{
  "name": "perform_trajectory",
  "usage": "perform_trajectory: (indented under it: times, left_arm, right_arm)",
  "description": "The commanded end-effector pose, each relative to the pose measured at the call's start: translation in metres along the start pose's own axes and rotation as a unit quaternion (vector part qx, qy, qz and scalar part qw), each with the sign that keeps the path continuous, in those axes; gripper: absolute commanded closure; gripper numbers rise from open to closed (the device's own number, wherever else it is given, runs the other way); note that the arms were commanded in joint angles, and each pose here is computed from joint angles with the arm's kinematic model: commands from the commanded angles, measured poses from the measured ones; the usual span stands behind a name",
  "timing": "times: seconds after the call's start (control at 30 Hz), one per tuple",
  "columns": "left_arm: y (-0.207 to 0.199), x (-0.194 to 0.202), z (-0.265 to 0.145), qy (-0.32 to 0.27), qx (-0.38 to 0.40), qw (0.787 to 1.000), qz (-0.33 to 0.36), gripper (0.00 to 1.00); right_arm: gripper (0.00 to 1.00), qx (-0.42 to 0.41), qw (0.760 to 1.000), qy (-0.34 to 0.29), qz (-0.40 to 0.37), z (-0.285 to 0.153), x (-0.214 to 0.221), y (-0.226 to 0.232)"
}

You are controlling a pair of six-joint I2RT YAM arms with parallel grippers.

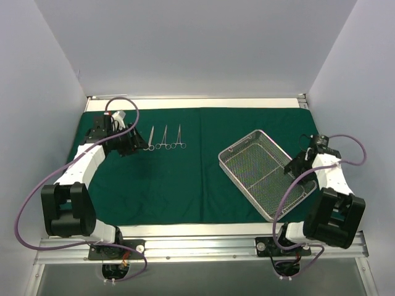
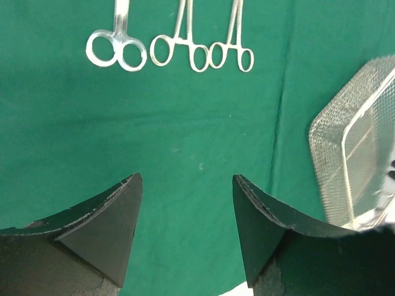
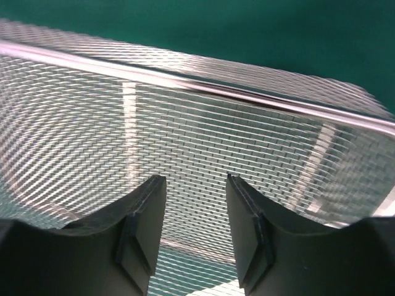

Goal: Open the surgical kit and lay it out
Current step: Adjust the container in the surgical kit.

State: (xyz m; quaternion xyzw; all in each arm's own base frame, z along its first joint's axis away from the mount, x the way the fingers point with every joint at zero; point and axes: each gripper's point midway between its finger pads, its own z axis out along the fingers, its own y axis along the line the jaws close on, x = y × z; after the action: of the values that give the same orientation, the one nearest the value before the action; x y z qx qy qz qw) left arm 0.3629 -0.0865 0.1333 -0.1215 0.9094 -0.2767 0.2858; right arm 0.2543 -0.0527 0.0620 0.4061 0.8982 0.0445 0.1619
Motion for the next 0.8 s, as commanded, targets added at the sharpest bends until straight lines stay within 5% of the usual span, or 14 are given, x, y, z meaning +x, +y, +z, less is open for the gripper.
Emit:
perform_trajectory:
  times: [0.0,0.77]
  left_arm:
    - [-0.014,-0.006,-0.015,0.0,-0.012,0.996,0.093,0.31]
    - [0.001,-0.034,0.052,0.086,-0.077,0.989,0.09,0.39]
  right_arm:
    - [0.59,0.006,1.0,-0.005,0.004,-0.008,0.005,-0.02]
    - [0.55,0.067,0.997,0.043,0.024,-0.012,0.027,-0.038]
